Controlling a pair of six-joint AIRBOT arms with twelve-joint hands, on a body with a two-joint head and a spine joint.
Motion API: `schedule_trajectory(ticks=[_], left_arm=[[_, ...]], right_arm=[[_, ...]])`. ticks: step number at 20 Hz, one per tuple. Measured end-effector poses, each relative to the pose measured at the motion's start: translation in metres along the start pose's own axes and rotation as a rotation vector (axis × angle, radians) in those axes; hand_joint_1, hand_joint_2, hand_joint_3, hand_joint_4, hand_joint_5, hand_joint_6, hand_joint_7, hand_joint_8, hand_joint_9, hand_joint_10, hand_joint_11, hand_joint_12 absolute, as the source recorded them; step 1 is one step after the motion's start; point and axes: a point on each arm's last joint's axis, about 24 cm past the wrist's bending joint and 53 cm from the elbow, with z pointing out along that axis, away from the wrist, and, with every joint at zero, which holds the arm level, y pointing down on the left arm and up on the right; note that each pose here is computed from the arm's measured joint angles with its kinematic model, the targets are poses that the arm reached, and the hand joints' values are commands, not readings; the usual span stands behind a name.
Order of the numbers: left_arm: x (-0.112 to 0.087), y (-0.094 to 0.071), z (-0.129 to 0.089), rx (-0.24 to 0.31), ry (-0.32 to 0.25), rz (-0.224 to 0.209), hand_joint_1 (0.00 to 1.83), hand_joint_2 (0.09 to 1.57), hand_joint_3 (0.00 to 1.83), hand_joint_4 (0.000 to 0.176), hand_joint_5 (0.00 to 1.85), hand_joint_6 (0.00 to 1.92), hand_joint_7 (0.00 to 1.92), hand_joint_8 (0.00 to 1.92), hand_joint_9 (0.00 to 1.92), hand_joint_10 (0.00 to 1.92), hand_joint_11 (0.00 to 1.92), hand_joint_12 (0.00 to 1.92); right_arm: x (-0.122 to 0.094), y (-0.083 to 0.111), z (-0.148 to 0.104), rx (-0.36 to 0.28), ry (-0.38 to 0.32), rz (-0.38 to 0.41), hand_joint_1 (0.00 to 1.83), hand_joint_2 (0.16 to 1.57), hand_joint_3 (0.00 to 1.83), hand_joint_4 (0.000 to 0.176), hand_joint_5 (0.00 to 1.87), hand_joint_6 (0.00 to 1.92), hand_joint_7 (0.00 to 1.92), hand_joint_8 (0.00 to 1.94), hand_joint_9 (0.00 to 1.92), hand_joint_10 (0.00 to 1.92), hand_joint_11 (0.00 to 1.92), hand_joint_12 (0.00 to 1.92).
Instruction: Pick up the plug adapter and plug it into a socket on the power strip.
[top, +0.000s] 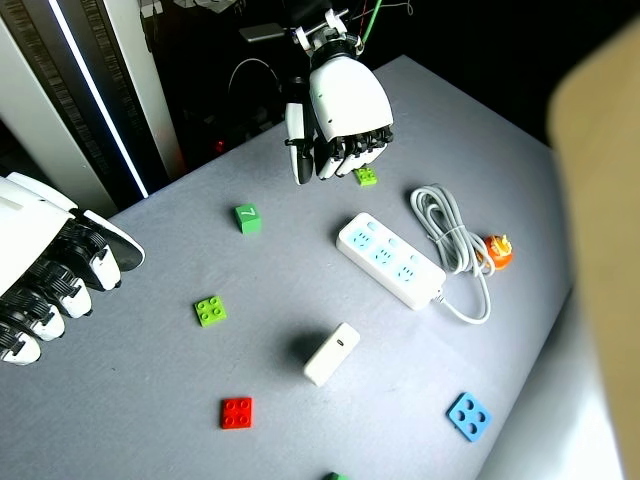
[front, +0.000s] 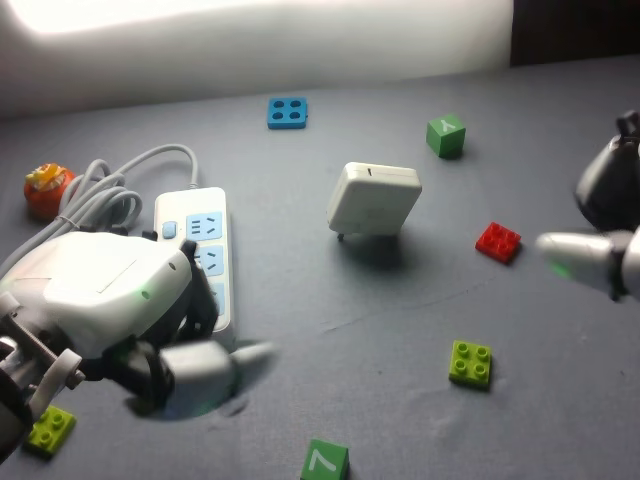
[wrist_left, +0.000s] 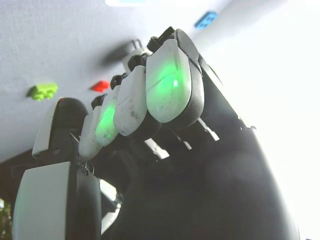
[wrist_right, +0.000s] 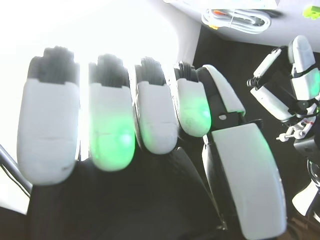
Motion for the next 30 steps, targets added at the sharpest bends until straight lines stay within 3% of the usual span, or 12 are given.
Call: schedule_trajectory(ticks=[4, 8, 9, 13, 15, 16, 17, 20, 24, 28, 30], left_arm=[[0.002, 0.001, 0.000, -0.005, 0.008, 0.000, 0.00, 1.21, 0.02, 0.000, 0.00, 0.00, 0.00, 0.00, 0.00, 0.00, 0.00, 0.00], [0.010, 0.011, 0.000, -0.046, 0.042, -0.018, 0.00, 1.20, 0.02, 0.000, 0.00, 0.00, 0.00, 0.00, 0.00, 0.00, 0.00, 0.00], [0.013, 0.013, 0.000, -0.053, 0.054, -0.010, 0.00, 1.20, 0.01, 0.000, 0.00, 0.00, 0.00, 0.00, 0.00, 0.00, 0.00, 0.00], [0.024, 0.031, -0.001, -0.128, 0.108, -0.041, 0.00, 1.22, 0.02, 0.000, 0.00, 0.00, 0.00, 0.00, 0.00, 0.00, 0.00, 0.00], [0.030, 0.038, -0.002, -0.167, 0.134, -0.061, 0.00, 1.23, 0.02, 0.000, 0.00, 0.00, 0.00, 0.00, 0.00, 0.00, 0.00, 0.00], [0.033, 0.040, -0.001, -0.174, 0.142, -0.060, 0.00, 1.22, 0.02, 0.000, 0.00, 0.00, 0.00, 0.00, 0.00, 0.00, 0.00, 0.00], [0.036, 0.040, 0.000, -0.179, 0.153, -0.066, 0.00, 1.22, 0.01, 0.000, 0.00, 0.00, 0.00, 0.00, 0.00, 0.00, 0.00, 0.00], [0.051, 0.043, 0.003, -0.201, 0.193, -0.111, 0.00, 1.22, 0.02, 0.000, 0.00, 0.00, 0.00, 0.00, 0.00, 0.00, 0.00, 0.00], [0.056, 0.040, 0.009, -0.189, 0.195, -0.106, 0.00, 1.23, 0.02, 0.000, 0.00, 0.00, 0.00, 0.00, 0.00, 0.00, 0.00, 0.00], [0.053, 0.045, 0.012, -0.193, 0.183, -0.086, 0.00, 1.23, 0.02, 0.000, 0.00, 0.00, 0.00, 0.00, 0.00, 0.00, 0.00, 0.00], [0.054, 0.052, 0.010, -0.213, 0.183, -0.079, 0.00, 1.23, 0.01, 0.000, 0.00, 0.00, 0.00, 0.00, 0.00, 0.00, 0.00, 0.00]], right_arm=[[0.001, 0.002, 0.001, -0.005, 0.001, 0.000, 0.00, 1.18, 0.03, 0.000, 0.08, 0.01, 0.04, 0.00, 0.00, 0.00, 0.00, 0.00], [0.003, -0.001, 0.008, -0.006, 0.008, -0.005, 0.00, 1.17, 0.01, 0.000, 0.11, 0.01, 0.07, 0.01, 0.04, 0.01, 0.03, 0.01], [0.003, -0.004, 0.013, -0.006, 0.010, -0.006, 0.00, 1.17, 0.01, 0.000, 0.11, 0.01, 0.07, 0.01, 0.03, 0.01, 0.02, 0.01], [-0.010, -0.024, 0.040, 0.021, -0.001, 0.061, 0.00, 1.18, 0.01, 0.000, 0.11, 0.01, 0.07, 0.01, 0.04, 0.01, 0.04, 0.03], [-0.011, -0.027, 0.056, 0.014, 0.018, 0.043, 0.21, 1.16, 0.00, 0.000, 0.10, 0.00, 0.07, 0.00, 0.04, 0.01, 0.03, 0.03], [-0.009, -0.025, 0.063, 0.002, 0.032, 0.047, 0.44, 1.14, 0.00, 0.000, 0.09, 0.00, 0.06, 0.00, 0.03, 0.00, 0.03, 0.04], [-0.008, -0.023, 0.071, -0.005, 0.044, 0.057, 0.62, 1.12, 0.00, 0.000, 0.07, 0.00, 0.05, 0.00, 0.02, 0.00, 0.04, 0.05], [-0.001, -0.031, 0.099, 0.007, 0.098, 0.133, 0.91, 1.05, 0.00, 0.000, 0.07, 0.01, 0.04, 0.00, 0.00, 0.00, 0.00, 0.19], [0.010, -0.020, 0.128, -0.034, 0.163, 0.129, 1.09, 1.00, 0.00, 0.000, 0.12, 0.01, 0.06, 0.00, 0.02, 0.00, 0.00, 0.31], [0.027, -0.005, 0.154, -0.060, 0.213, 0.167, 1.13, 1.00, 0.00, 0.000, 0.12, 0.00, 0.07, 0.00, 0.03, 0.01, 0.00, 0.40], [0.030, -0.004, 0.166, -0.054, 0.216, 0.215, 1.12, 0.99, 0.00, 0.000, 0.17, 0.01, 0.12, 0.01, 0.09, 0.02, 0.00, 0.62]])
